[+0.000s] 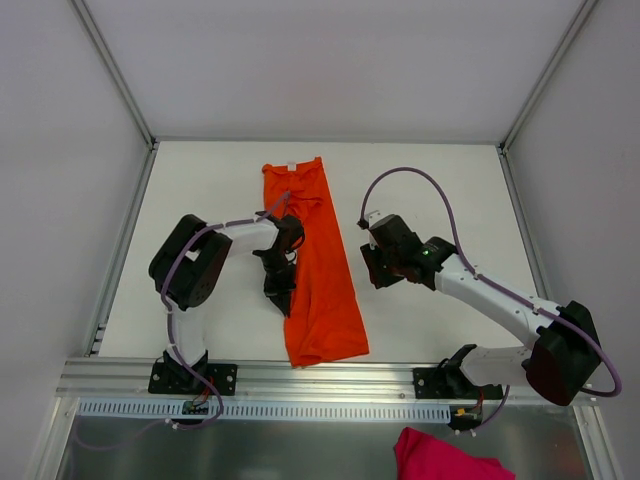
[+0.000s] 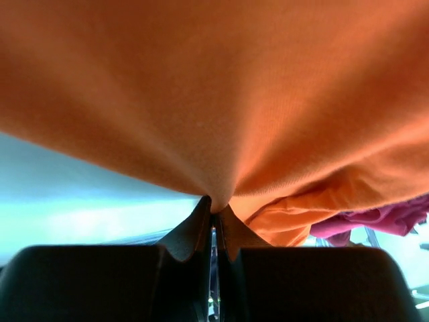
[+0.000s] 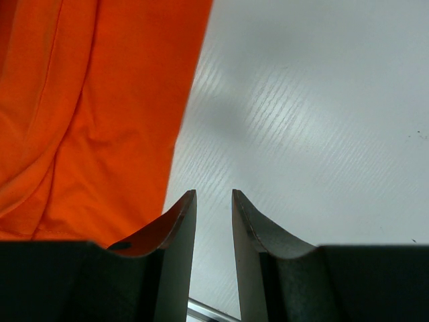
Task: Fold and stack the t-shirts
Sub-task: Rotate the tshirt 90 degrees
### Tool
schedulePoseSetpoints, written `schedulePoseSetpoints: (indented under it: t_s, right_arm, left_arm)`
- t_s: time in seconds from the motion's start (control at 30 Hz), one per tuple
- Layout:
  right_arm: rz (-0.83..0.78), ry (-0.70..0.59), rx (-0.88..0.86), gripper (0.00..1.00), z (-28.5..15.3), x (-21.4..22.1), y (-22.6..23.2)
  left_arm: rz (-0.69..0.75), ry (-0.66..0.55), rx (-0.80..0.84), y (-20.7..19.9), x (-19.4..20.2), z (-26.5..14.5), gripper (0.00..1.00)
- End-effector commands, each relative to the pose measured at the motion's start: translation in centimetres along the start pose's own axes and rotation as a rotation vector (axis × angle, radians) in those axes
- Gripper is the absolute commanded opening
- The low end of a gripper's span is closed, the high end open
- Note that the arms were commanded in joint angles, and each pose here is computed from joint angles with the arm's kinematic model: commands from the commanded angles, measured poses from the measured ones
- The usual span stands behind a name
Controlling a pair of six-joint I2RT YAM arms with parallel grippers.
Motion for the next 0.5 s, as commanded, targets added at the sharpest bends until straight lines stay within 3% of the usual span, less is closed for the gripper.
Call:
schedulePoseSetpoints:
  t_s: [0.0,0.2,0.33,0.37,0.4,0.47]
  right_arm:
    - [-0.008,-0.030,-0.024,0.31,-1.2,-0.8,0.0]
    - [-0.002,-0.012,-0.049,0.31,-1.2,0.0,0.2]
    - [0.008,0.062,-0.302,0.33,-1.3,-0.1,2.5]
    - [0.025,0.064,-0.350,0.38,-1.6,-0.7,3.1]
    - [0.032,0.057,-0.407,0.51,-1.3,-1.1,3.8]
    - [0.036,0.034,-0.490,0.59,-1.5,-1.9,5.0]
  left_arm:
    - [-0.047,-0.067,-0.205,2.1,-1.3,0.3,0.00]
    - [-0.171,-0.095,-0.256,3.7,-3.3,-0.8,0.00]
    - [-0.202,-0.093,-0.249,3.8,-4.7,-0.9,0.00]
    - [-0.202,-0.093,-0.241,3.6,-4.9,-0.8,0.00]
    - [-0.201,-0.089,-0.233,3.6,-5.2,-0.7,0.00]
    - [-0.195,-0.098,-0.190,2.8,-5.7,-1.0,0.00]
Point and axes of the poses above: each gripper's point midway between its finger pads, its own z axis out along the fingers, its own y axis along the line the jaws close on, x = y × z, the point moved 8 cm from there along -z, back along the fingers, and after that the axes turned 5 degrees about -z, right-handed, at the moved point
